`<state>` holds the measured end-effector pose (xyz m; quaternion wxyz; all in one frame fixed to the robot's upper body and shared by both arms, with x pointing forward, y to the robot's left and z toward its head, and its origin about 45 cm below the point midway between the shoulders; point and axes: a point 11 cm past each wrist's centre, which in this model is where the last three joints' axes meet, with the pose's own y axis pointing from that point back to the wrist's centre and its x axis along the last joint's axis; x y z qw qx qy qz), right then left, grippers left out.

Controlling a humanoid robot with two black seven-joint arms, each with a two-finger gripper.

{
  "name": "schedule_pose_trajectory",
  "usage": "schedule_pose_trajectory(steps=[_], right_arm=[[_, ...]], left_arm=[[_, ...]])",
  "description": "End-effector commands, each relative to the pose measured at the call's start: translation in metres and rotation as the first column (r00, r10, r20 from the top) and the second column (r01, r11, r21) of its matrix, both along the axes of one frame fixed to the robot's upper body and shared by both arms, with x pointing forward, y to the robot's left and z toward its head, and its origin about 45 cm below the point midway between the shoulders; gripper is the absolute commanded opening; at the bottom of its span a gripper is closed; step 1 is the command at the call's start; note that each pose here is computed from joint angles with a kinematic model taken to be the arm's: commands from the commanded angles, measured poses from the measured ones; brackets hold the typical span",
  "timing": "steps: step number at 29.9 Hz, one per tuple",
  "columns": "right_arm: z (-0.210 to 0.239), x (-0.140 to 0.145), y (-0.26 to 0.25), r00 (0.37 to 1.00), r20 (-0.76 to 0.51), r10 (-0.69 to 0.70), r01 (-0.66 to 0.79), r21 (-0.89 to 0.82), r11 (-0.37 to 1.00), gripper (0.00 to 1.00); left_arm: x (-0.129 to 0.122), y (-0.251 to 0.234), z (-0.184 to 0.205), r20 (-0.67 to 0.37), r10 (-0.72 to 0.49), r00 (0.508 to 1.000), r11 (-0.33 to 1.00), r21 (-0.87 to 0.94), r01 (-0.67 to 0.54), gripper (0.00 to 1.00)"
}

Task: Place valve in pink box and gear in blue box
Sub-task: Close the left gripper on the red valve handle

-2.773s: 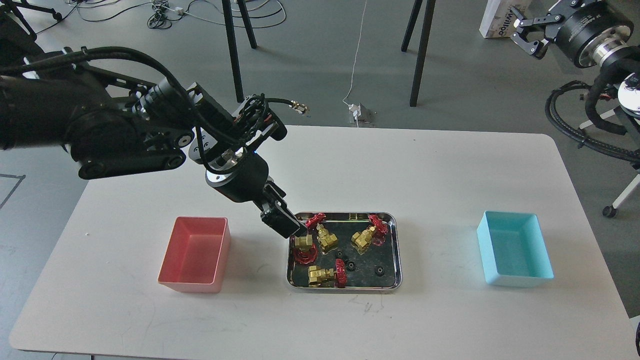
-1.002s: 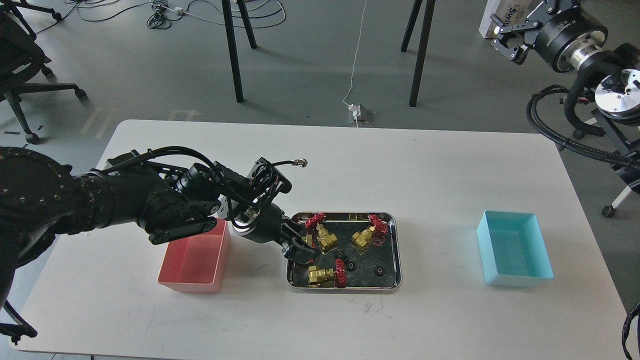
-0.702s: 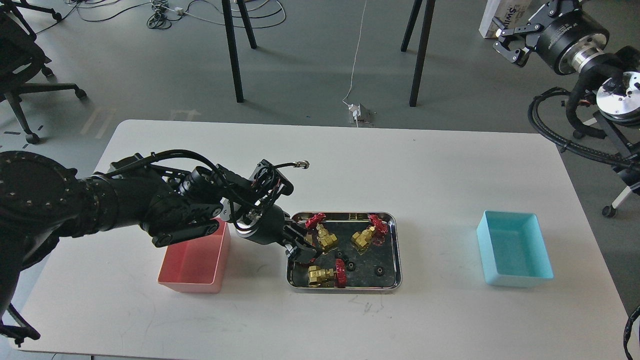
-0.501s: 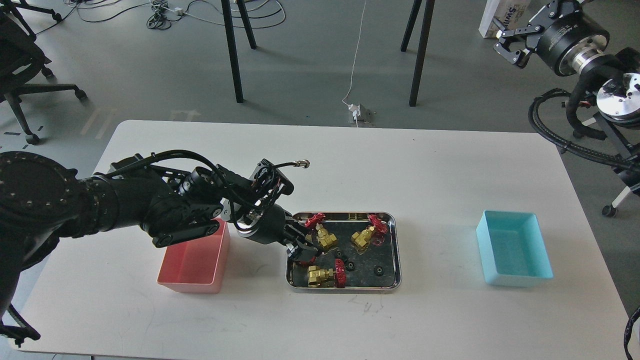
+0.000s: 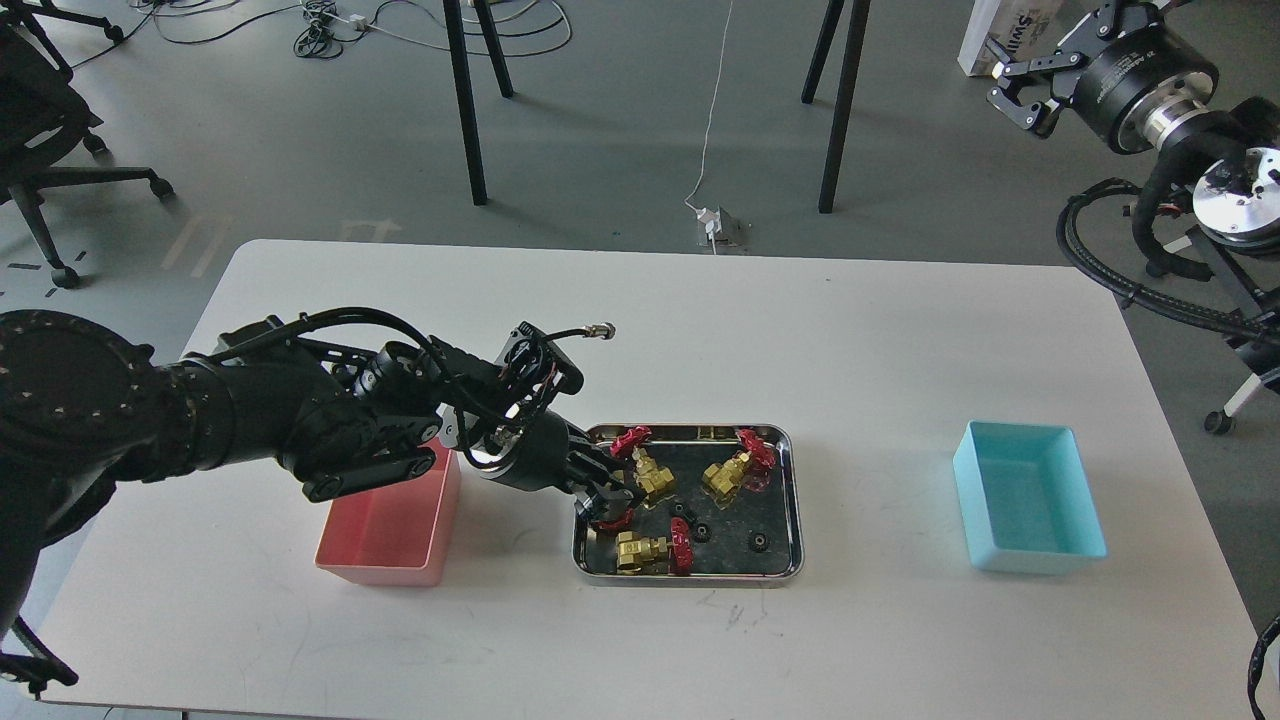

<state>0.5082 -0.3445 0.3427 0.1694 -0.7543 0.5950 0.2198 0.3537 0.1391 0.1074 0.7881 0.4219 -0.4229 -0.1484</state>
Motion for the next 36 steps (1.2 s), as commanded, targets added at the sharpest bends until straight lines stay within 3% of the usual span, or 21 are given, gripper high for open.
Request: schedule_pose_trajectory(steps=[1, 19, 36], right_arm=[[-0.005, -0.001, 0.000, 1.000, -0.009, -0.001, 0.001, 0.001, 1.000, 0.99], [-0.007, -0.002, -0.001, 1.000, -0.013, -0.002, 0.002, 0.001, 1.000, 0.99], [-0.010, -0.003, -0.003, 1.000, -0.018, -0.006, 0.006, 0.001, 1.000, 1.00]], left_arm=[[0.001, 0.000, 0.001, 0.005, 0.000, 1.000, 1.000, -0.004, 0.000, 0.34], [0.004, -0.002, 0.004, 0.039, -0.002, 0.999, 1.000, -0.030, 0.003, 0.25], [0.006, 0.010, 0.006, 0.047, -0.010, 0.999, 1.000, -0.001, 0.010, 0.24]])
